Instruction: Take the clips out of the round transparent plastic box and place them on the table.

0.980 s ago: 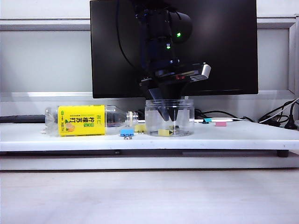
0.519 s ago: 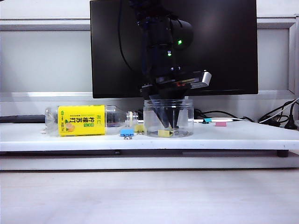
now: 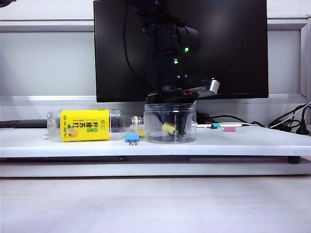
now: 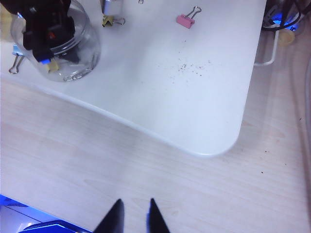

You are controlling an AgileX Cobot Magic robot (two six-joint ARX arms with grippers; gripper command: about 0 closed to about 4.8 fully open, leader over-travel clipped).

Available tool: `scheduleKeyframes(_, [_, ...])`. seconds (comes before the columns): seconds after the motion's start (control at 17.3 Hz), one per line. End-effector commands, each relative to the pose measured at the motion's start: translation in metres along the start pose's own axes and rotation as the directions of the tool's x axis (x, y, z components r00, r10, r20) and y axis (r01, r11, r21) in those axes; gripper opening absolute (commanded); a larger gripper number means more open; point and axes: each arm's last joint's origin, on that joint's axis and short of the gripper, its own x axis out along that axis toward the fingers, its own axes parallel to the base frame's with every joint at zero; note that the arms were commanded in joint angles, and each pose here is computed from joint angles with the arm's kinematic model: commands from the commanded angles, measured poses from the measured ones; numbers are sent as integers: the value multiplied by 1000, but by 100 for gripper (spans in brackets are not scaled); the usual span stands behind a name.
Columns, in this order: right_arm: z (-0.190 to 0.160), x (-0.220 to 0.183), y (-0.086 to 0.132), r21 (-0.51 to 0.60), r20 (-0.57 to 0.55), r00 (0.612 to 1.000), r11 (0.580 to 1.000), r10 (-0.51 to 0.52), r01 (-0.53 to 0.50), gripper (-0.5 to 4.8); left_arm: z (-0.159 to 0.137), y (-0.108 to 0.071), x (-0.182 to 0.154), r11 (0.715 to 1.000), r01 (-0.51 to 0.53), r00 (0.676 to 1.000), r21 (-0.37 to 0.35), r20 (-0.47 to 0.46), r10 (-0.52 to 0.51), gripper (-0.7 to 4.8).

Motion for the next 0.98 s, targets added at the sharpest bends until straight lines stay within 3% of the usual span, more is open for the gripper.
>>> scheduleKeyframes(0.06, [2,-1,0,0,23,1000,1000,3,-3,71,0,1,19,1000,12,999,-2,-44,-12,121])
scheduleKeyframes(0.12, [2,-1,0,0,24,1000,1000,3,-3,71,0,2,19,1000,-11,999,-2,-51,11,110])
scheduleKeyframes(0.17, [2,-1,0,0,24,1000,1000,3,-3,71,0,2,18,1000,-22,998,-1,-53,22,53])
scheduleKeyframes(0.29, [3,-1,0,-1,29,1000,1000,3,-3,71,0,2,17,1000,-25,999,-10,-49,25,19])
scheduleKeyframes(0.52, [3,-1,0,-1,29,1000,1000,2,-2,71,3,-2,4,999,-37,999,-7,-6,37,17])
scheduleKeyframes(0.75, [3,-1,0,0,29,1000,1000,-1,1,71,12,-3,-40,997,-67,984,-31,162,72,16])
scheduleKeyframes(0.98, [3,-1,0,0,28,1000,1000,-2,2,71,11,-6,-53,997,-58,979,-50,195,67,16])
